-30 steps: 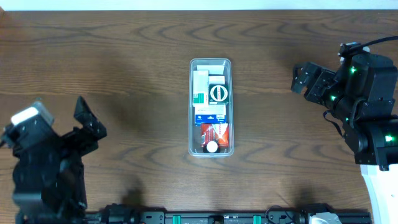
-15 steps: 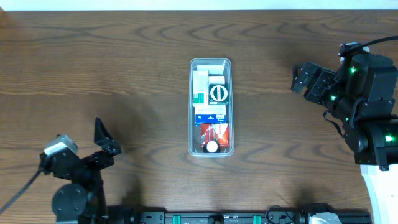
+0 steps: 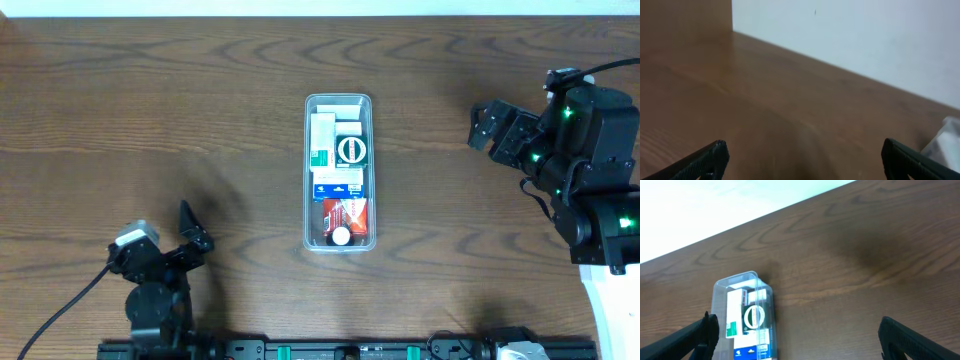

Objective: Pack container

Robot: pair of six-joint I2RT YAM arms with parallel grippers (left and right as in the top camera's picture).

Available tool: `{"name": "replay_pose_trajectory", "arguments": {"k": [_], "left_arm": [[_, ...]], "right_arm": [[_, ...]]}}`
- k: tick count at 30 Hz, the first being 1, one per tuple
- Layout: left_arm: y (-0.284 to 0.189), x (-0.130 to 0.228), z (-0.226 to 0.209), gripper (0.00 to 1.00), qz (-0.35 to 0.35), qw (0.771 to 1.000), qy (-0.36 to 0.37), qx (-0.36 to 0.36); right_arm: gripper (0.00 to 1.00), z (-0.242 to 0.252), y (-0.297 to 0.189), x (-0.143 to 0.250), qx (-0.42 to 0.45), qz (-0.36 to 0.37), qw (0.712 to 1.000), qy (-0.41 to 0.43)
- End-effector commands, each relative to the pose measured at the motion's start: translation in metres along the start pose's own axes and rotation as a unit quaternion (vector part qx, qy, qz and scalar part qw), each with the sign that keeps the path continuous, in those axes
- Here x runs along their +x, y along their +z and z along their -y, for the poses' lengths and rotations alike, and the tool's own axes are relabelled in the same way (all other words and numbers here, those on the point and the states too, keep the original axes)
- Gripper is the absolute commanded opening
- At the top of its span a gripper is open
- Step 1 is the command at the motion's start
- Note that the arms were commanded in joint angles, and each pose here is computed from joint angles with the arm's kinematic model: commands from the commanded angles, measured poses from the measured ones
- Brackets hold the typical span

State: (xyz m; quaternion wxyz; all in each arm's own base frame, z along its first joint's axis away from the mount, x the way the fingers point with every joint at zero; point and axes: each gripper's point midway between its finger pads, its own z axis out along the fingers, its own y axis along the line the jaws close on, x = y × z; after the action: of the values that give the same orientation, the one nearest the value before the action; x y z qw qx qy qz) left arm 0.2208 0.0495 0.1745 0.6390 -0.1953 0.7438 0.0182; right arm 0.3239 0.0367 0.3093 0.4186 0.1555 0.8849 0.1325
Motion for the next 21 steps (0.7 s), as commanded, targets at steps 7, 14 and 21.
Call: {"name": "replay_pose_trajectory", "arguments": {"k": [7,14,21], "left_arm": [[0.013,0.037,-0.008,0.98,-0.026,1.0,0.009,-0.009],[0.014,0.04,-0.009,0.98,-0.031,0.999,0.01,-0.01],[0.014,0.04,-0.009,0.98,-0.031,0.999,0.01,-0.01]], "right_arm": [[0.99,0.001,-0.001,-0.003,0.001,0.004,1.0,0.0],[0.99,0.001,-0.001,-0.003,0.001,0.004,1.0,0.0],[0.99,0.001,-0.001,-0.003,0.001,0.004,1.0,0.0]]}}
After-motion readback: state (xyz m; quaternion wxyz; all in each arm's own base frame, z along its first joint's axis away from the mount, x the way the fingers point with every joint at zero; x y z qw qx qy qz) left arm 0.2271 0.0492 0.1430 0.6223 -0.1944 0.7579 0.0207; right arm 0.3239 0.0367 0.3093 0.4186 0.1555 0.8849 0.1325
